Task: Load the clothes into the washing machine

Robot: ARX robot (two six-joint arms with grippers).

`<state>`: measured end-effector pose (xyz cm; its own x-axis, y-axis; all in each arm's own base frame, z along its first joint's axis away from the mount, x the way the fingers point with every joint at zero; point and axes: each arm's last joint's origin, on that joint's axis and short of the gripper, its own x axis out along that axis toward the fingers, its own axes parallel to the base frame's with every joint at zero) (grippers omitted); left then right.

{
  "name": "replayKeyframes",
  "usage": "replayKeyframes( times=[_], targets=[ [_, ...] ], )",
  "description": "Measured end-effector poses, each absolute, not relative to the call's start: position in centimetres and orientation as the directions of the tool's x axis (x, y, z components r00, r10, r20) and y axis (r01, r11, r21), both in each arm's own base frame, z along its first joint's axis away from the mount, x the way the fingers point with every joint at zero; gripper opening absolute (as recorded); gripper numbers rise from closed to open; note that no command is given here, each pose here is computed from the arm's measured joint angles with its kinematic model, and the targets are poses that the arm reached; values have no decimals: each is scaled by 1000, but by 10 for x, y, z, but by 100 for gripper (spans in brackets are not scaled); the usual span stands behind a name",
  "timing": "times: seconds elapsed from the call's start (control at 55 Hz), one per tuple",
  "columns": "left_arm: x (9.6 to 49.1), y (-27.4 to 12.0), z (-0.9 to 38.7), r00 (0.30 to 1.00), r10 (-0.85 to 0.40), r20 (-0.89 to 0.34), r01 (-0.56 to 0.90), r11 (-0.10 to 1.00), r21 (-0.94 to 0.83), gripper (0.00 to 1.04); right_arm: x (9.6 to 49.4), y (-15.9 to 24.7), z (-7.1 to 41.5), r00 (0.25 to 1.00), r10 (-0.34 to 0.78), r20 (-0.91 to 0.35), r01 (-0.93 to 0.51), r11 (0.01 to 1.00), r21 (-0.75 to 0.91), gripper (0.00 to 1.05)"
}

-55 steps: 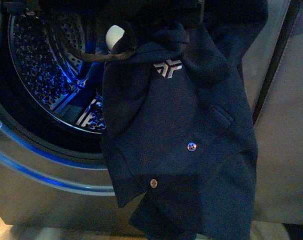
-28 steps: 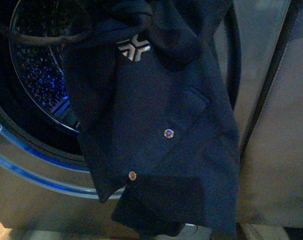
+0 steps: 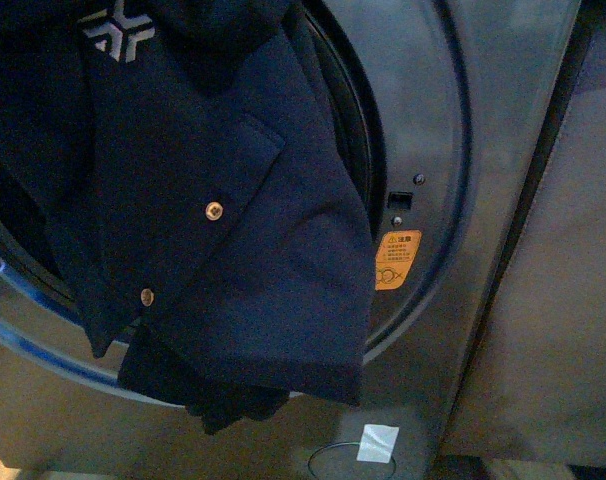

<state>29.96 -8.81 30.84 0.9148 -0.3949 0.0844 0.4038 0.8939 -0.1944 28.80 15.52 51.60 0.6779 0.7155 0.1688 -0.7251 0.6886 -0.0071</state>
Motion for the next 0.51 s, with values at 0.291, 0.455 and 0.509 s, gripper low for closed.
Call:
replayKeyframes(
  times=[0.291, 0.455, 0.509],
  targets=[
    [288, -80, 284, 909, -416, 43, 416, 890, -186, 12, 274, 147, 510, 900, 342, 272, -347, 937, -28, 97],
    [289, -74, 272, 915, -402, 29, 400, 900, -173, 12, 238, 114, 485, 957, 117, 266, -118, 993, -12, 97],
    [289, -73, 269, 917, -398, 28, 397, 902, -170, 12, 225, 102, 475, 963, 87, 255, -89, 996, -5, 97]
  ],
)
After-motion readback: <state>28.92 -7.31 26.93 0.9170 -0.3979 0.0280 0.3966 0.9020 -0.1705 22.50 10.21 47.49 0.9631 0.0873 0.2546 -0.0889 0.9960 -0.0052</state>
